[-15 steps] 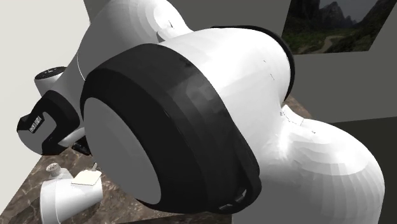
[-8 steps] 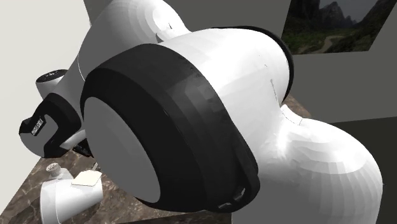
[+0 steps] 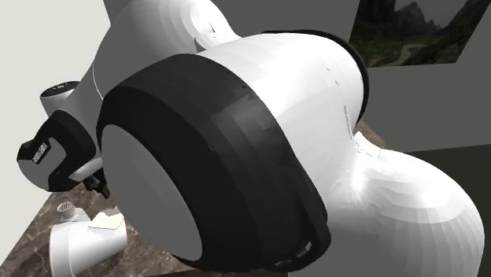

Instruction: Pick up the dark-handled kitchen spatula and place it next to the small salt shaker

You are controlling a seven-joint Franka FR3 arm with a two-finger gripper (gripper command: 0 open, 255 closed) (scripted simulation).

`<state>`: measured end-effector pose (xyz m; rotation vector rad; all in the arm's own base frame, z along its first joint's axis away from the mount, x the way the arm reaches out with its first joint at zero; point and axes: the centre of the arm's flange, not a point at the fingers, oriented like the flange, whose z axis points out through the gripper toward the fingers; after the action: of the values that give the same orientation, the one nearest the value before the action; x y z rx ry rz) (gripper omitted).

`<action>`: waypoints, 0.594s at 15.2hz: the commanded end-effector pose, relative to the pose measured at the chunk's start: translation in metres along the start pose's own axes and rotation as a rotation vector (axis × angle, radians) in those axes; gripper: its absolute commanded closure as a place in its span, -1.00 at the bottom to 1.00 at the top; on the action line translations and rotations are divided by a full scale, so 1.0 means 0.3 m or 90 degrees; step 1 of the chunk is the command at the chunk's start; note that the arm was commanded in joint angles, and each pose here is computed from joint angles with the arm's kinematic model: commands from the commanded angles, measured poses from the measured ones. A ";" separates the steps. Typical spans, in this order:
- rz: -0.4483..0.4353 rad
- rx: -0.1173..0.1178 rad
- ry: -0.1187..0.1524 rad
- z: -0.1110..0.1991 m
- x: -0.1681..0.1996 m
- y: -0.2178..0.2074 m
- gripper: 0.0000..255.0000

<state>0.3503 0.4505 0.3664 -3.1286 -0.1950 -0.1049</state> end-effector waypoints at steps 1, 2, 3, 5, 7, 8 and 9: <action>0.000 0.000 0.000 -0.079 -0.002 0.001 -1.00; 0.000 0.000 0.000 -0.114 -0.002 0.001 -1.00; 0.000 0.000 0.000 -0.114 -0.002 0.001 -1.00; 0.000 0.000 0.000 -0.114 -0.002 0.001 -1.00; 0.000 0.000 0.000 -0.114 -0.002 0.001 -1.00; 0.000 0.000 0.000 -0.114 -0.002 0.001 -1.00; 0.000 0.000 0.000 -0.114 -0.002 0.001 -1.00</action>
<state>0.3474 0.4499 0.4003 -3.1291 -0.1956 -0.1041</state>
